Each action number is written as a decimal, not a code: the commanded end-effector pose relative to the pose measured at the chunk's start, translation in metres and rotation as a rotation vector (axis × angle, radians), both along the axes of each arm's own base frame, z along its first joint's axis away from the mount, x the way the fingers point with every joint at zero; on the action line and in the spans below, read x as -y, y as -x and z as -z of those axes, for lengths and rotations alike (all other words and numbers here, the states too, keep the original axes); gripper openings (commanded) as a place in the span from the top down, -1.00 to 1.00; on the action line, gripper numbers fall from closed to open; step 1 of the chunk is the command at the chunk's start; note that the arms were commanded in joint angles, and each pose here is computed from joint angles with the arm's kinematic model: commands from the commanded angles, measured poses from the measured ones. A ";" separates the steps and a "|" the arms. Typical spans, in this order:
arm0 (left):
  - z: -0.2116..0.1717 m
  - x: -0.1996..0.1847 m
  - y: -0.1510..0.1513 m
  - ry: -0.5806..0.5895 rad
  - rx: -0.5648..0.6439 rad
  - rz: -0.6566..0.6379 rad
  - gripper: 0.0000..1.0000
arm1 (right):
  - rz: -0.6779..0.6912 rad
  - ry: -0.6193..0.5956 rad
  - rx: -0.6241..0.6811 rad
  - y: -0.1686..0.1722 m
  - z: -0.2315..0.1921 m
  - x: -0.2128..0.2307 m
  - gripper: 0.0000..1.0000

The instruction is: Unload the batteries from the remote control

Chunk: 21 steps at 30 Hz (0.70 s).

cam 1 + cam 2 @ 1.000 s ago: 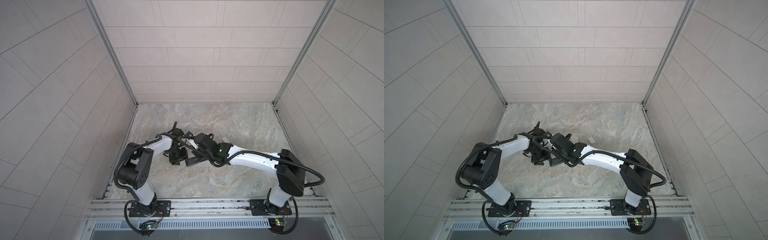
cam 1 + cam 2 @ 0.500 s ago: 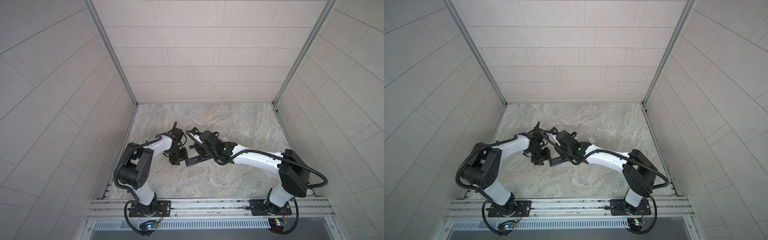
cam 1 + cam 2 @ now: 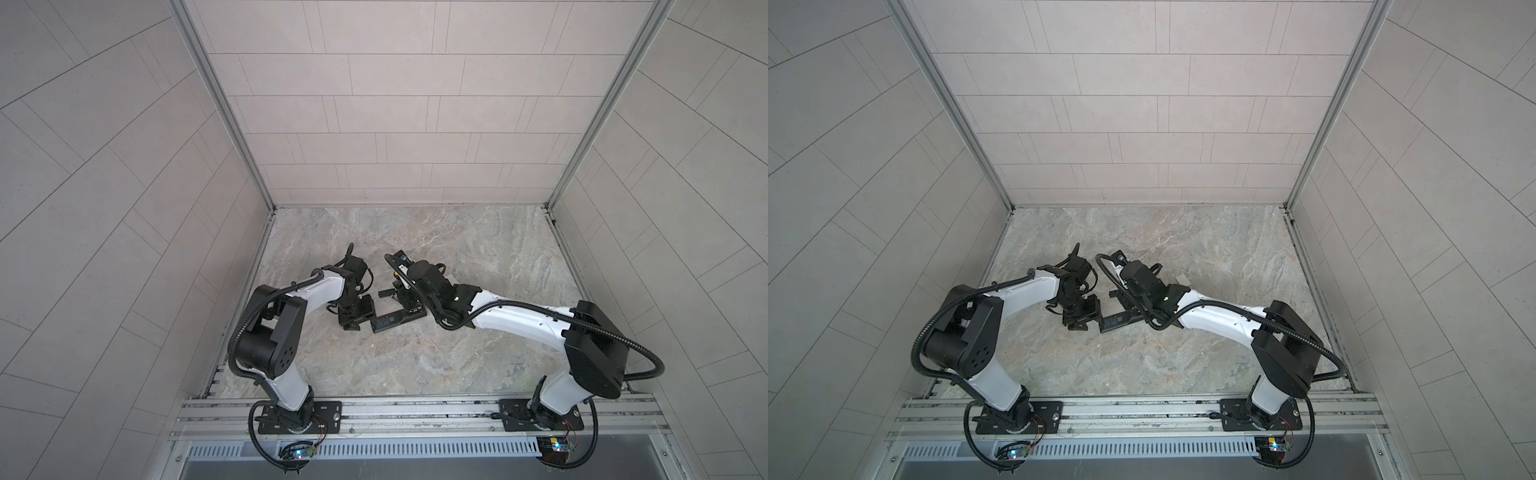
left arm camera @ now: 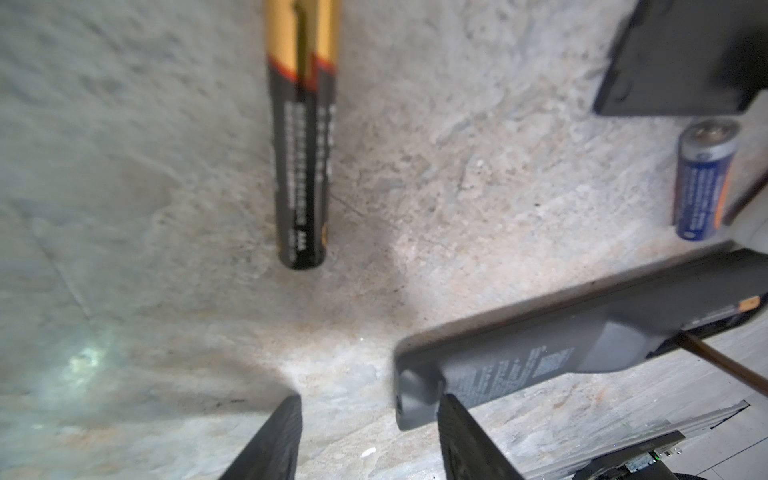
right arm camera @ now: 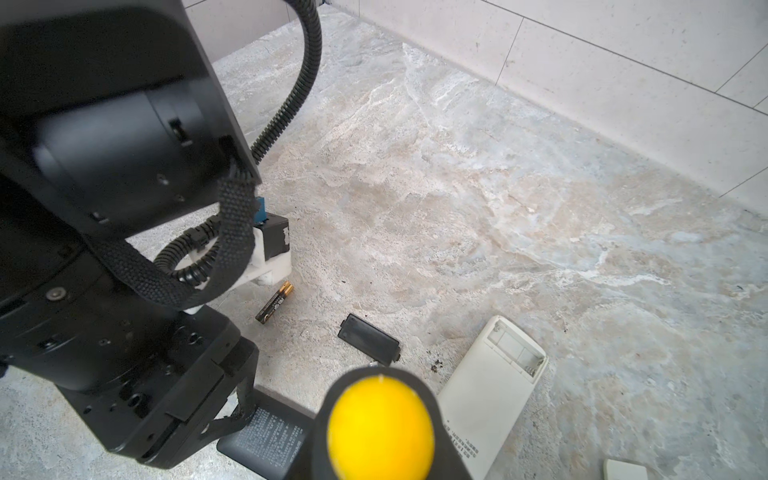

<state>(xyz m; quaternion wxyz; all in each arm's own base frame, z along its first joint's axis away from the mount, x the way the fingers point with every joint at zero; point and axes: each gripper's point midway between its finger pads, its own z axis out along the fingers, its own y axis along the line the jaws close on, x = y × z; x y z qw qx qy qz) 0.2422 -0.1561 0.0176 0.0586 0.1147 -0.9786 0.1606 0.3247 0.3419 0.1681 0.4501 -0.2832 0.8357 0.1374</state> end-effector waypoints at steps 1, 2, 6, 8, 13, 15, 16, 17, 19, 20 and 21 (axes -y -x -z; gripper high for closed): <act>0.033 -0.008 0.019 -0.053 -0.082 0.001 -0.19 | 0.029 0.155 0.018 0.007 0.019 0.019 1.00; 0.033 -0.008 0.020 -0.052 -0.084 0.000 -0.19 | 0.018 0.179 0.034 0.010 0.020 0.016 1.00; 0.033 -0.009 0.019 -0.055 -0.085 -0.002 -0.19 | 0.034 0.243 0.079 0.012 0.020 0.016 1.00; 0.034 -0.009 0.020 -0.056 -0.087 -0.004 -0.19 | 0.038 0.275 0.109 0.013 0.016 0.016 1.00; 0.036 -0.009 0.021 -0.060 -0.099 -0.009 -0.18 | 0.018 0.364 0.140 0.017 0.007 0.011 1.00; 0.037 -0.010 0.021 -0.063 -0.105 -0.009 -0.18 | 0.002 0.384 0.144 0.019 0.006 0.007 1.00; 0.037 -0.009 0.021 -0.060 -0.103 -0.008 -0.18 | -0.007 0.387 0.147 0.021 0.005 0.005 1.00; 0.036 -0.009 0.021 -0.059 -0.099 -0.007 -0.17 | -0.017 0.381 0.146 0.023 0.005 0.003 1.00; 0.032 -0.008 0.018 -0.050 -0.078 -0.004 -0.18 | -0.029 0.374 0.146 0.024 0.006 0.000 1.00; 0.028 -0.005 0.015 -0.037 -0.056 0.005 -0.18 | -0.033 0.372 0.144 0.024 0.007 -0.001 1.00; 0.025 -0.004 0.013 -0.028 -0.035 0.007 -0.18 | -0.035 0.373 0.142 0.025 0.008 -0.002 1.00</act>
